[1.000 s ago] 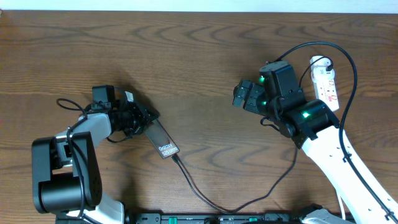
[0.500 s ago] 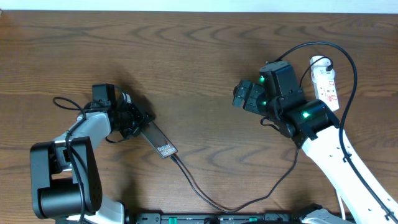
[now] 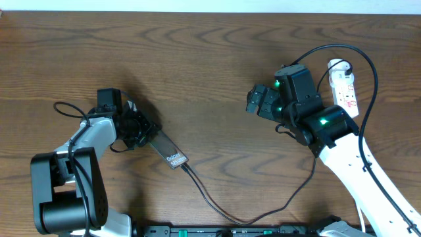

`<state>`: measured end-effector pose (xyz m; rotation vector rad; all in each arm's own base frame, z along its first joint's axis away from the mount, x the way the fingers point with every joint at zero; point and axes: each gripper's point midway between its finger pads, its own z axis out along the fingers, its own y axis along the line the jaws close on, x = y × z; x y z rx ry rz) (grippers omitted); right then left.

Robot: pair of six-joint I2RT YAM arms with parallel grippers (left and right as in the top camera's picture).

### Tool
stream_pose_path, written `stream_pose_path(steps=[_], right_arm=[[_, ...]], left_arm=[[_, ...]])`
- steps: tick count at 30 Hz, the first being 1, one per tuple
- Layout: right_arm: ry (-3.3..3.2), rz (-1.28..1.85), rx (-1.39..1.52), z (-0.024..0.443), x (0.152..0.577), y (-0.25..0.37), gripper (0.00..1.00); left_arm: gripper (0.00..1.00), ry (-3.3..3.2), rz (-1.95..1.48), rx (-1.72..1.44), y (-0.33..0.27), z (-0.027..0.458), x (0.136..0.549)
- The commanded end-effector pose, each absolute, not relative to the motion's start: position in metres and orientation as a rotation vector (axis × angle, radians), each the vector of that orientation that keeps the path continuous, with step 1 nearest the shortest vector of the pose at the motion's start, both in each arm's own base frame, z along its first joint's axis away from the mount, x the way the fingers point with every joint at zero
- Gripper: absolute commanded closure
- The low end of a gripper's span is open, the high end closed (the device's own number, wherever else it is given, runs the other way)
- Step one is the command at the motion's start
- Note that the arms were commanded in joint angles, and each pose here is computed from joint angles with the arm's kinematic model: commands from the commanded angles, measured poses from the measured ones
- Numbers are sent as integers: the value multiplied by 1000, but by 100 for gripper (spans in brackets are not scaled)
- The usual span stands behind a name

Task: Plug charger to phone and switch on socket
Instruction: 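Lower the plugged phone toward the table with the left gripper, then lay the phone flat on the table and open the left gripper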

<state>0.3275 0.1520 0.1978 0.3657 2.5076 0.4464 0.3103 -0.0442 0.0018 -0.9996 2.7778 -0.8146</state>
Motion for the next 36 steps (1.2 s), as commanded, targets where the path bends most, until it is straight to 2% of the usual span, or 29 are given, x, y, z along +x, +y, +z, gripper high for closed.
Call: stream_pose_path(steps=[1, 36], right_arm=[[2509, 431, 354, 197, 329, 151, 1], [2510, 434, 353, 197, 329, 152, 1]], left_arm=[[66, 2901, -522, -1102, -20, -37, 274], [65, 2921, -517, -1116, -20, -37, 268]])
